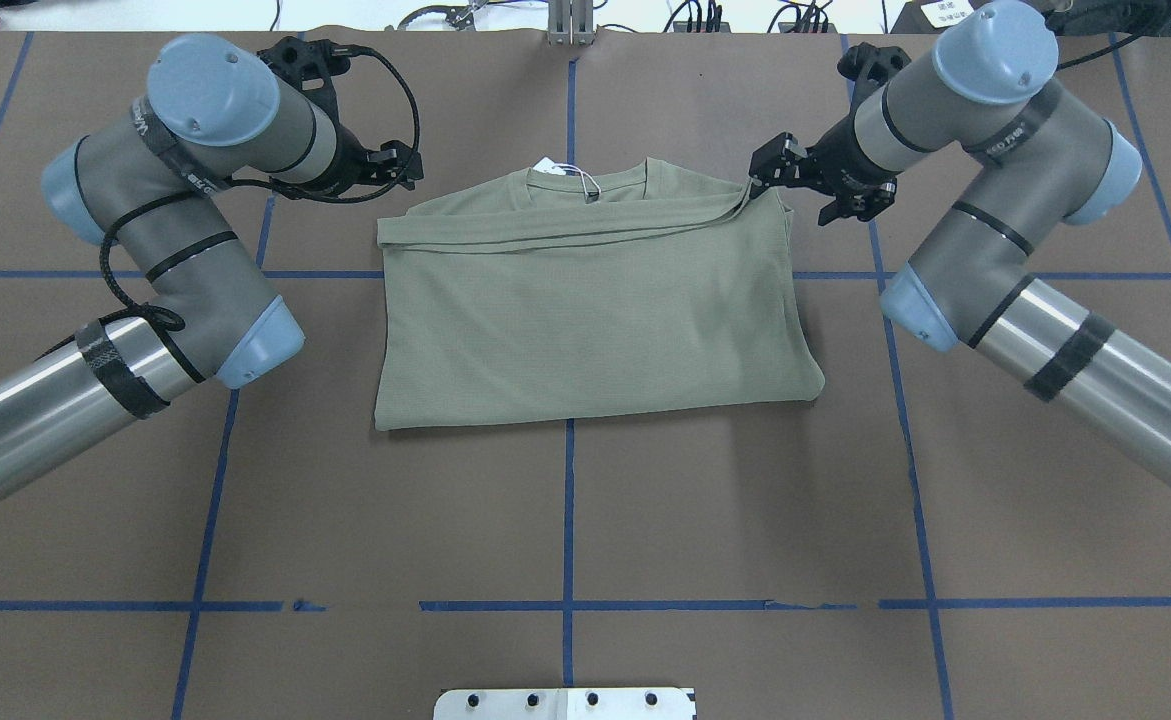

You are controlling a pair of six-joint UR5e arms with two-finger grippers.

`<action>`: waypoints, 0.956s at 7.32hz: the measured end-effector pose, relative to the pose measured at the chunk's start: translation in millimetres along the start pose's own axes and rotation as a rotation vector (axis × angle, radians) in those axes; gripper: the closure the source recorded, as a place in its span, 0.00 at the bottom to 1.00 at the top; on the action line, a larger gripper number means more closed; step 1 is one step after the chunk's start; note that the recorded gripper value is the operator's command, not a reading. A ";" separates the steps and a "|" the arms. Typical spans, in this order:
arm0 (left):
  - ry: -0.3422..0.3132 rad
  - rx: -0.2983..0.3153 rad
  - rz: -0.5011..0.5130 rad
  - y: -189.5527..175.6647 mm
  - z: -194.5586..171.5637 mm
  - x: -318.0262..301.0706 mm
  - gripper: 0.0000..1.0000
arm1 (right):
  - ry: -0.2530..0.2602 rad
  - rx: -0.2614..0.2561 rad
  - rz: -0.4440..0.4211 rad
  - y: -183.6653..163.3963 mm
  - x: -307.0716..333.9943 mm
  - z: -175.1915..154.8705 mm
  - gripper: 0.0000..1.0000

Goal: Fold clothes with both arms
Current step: 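Move the right gripper to the folded shirt's side edge and grasp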

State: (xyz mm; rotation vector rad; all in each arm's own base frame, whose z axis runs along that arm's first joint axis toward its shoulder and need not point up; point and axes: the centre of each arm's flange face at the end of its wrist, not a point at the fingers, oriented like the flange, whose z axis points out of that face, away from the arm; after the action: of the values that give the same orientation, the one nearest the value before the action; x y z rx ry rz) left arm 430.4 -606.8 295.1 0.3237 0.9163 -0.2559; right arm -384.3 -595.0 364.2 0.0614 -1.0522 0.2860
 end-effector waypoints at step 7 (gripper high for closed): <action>0.011 0.001 -0.016 6.1 -5.5 0.4 0.01 | 0.066 -0.085 -0.038 136.1 58.5 25.6 0.40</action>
State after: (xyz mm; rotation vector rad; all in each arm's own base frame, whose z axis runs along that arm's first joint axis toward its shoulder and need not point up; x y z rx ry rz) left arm 428.8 -599.1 292.7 0.3192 0.9297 -0.2693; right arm -414.6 -457.1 415.7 -0.0049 -0.9951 0.2077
